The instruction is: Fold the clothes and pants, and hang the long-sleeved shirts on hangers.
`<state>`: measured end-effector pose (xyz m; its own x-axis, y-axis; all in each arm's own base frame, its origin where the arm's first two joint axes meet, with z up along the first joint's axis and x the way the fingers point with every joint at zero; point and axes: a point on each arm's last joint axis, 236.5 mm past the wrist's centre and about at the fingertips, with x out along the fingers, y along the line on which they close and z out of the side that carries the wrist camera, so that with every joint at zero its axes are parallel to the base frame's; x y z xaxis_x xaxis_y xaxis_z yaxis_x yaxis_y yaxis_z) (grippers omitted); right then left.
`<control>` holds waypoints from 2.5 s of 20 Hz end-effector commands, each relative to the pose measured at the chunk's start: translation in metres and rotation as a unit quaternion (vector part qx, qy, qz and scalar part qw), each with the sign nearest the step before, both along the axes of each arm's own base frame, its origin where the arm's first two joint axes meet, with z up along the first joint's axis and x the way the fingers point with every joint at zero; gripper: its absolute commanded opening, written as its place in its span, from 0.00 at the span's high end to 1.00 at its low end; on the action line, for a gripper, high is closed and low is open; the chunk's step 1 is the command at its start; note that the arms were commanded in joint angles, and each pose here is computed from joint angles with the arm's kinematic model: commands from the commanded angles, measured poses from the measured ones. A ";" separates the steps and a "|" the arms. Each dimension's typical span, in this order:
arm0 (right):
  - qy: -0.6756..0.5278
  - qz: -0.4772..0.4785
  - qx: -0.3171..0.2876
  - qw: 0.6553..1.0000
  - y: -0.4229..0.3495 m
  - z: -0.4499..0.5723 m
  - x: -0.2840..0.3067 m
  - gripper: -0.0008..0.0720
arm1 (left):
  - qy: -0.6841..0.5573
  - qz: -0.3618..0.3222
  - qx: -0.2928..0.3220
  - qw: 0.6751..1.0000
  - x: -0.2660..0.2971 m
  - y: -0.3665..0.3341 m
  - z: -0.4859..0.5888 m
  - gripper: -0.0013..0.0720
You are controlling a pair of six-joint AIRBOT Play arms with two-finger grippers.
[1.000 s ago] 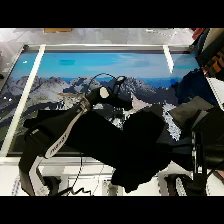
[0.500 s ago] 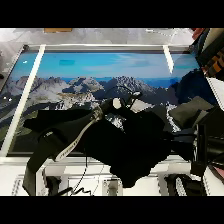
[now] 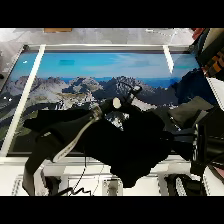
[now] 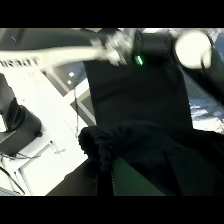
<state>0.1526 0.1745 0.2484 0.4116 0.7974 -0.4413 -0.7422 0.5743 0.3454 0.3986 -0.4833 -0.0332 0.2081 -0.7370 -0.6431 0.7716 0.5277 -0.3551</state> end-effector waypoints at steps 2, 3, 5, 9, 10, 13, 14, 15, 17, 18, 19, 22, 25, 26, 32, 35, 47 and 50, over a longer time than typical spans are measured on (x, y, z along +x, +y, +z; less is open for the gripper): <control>0.007 -0.016 -0.025 1.000 -0.009 -0.010 0.005 0.95 | -0.097 0.050 0.021 0.994 0.068 0.068 0.059 0.97; 0.006 -0.015 -0.023 1.000 -0.008 -0.010 0.004 0.95 | -0.089 0.062 0.018 0.994 0.073 0.077 0.064 0.97; 0.015 0.003 -0.019 1.000 -0.004 -0.010 -0.004 0.95 | -0.046 0.064 0.025 0.997 0.064 0.084 0.054 0.96; 0.046 0.095 -0.002 0.994 0.014 -0.007 -0.049 0.95 | 0.008 0.041 0.006 0.999 0.034 0.048 0.028 0.07; 0.042 0.101 0.006 0.994 0.017 -0.004 -0.051 0.95 | 0.024 0.035 0.000 0.999 0.023 0.036 0.019 0.07; 0.030 0.089 0.017 0.995 0.018 0.002 -0.043 0.95 | 0.057 -0.003 0.018 0.998 -0.015 0.007 -0.019 0.00; 0.020 0.074 0.023 0.997 0.017 0.006 -0.035 0.95 | 0.059 -0.027 0.029 0.997 -0.030 -0.001 -0.031 0.00; 0.012 0.061 0.028 0.998 0.016 0.009 -0.028 0.95 | 0.056 -0.049 0.036 0.997 -0.044 -0.009 -0.038 0.00; 0.000 0.045 0.036 0.998 0.015 0.014 -0.019 0.95 | 0.053 -0.073 0.041 0.995 -0.064 -0.023 -0.044 0.01; -0.004 0.038 0.039 0.999 0.015 0.016 -0.015 0.95 | 0.054 -0.078 0.045 0.994 -0.070 -0.027 -0.050 0.02; -0.007 0.034 0.041 0.999 0.015 0.018 -0.013 0.95 | 0.063 -0.079 0.054 0.993 -0.076 -0.029 -0.060 0.08; -0.007 0.035 0.041 0.999 0.015 0.017 -0.014 0.95 | 0.062 -0.047 0.094 0.993 -0.065 -0.017 -0.071 0.34; -0.007 0.035 0.041 0.999 0.015 0.017 -0.014 0.95 | 0.018 -0.063 0.125 0.990 -0.047 -0.007 -0.060 0.97; -0.007 0.035 0.041 0.999 0.015 0.017 -0.014 0.95 | 0.006 -0.059 0.122 0.991 -0.038 -0.007 -0.052 0.97; -0.002 0.023 0.022 0.999 0.009 0.009 -0.010 0.95 | -0.071 0.002 0.063 0.995 0.033 0.018 0.048 0.97; 0.010 -0.008 -0.023 1.000 -0.006 -0.010 -0.001 0.95 | -0.110 0.051 0.032 0.992 0.070 0.054 0.106 0.97; -0.072 -0.319 -0.046 0.944 -0.121 0.001 0.145 0.95 | -0.137 0.211 0.138 0.958 0.125 0.268 0.193 0.97; 0.030 -0.321 -0.051 0.945 -0.135 -0.061 0.193 0.95 | -0.092 0.210 0.187 0.955 0.119 0.294 0.163 0.97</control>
<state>0.3024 0.0639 0.2241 0.7866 0.3950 -0.4746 -0.3087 0.9172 0.2517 0.5227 -0.2302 0.1519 0.6142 -0.4034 -0.6782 0.5457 0.8380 -0.0042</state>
